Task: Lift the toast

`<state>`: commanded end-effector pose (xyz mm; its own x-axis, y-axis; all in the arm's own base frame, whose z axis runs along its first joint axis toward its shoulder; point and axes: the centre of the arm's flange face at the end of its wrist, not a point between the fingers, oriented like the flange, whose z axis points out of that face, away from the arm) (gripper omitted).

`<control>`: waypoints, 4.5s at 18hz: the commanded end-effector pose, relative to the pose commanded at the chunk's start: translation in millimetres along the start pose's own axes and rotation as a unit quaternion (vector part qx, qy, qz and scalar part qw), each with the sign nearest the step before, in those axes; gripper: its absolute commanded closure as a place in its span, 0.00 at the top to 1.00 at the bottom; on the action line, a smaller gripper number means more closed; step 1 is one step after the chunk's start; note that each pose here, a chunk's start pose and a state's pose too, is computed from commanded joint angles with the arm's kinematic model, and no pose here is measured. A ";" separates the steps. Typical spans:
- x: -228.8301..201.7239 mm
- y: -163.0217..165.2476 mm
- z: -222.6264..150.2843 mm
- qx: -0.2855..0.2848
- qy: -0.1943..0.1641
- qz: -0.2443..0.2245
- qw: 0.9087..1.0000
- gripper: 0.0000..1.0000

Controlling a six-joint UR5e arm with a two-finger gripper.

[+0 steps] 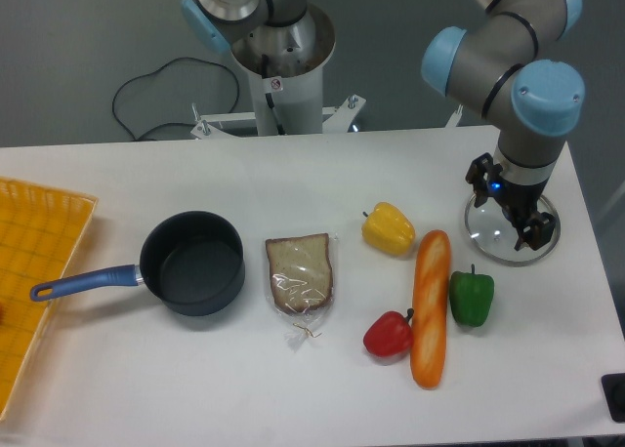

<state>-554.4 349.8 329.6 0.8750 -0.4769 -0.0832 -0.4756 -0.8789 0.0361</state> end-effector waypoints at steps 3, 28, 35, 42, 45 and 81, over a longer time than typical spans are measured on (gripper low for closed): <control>1.5 -13.7 1.0 -0.006 0.002 -0.015 1.000 1.00; 62.1 -138.2 2.1 0.015 0.008 -0.242 0.970 1.00; 76.5 -185.6 24.4 0.037 0.044 -0.310 0.949 1.00; 71.4 -217.9 43.1 0.055 0.040 -0.321 0.945 1.00; 56.4 -235.8 40.9 0.061 0.032 -0.331 0.941 1.00; 56.8 -293.0 113.0 0.040 0.045 -0.330 0.942 0.82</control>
<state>-375.6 581.1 201.7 0.9851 0.1704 0.0227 0.1716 -0.9827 -0.0696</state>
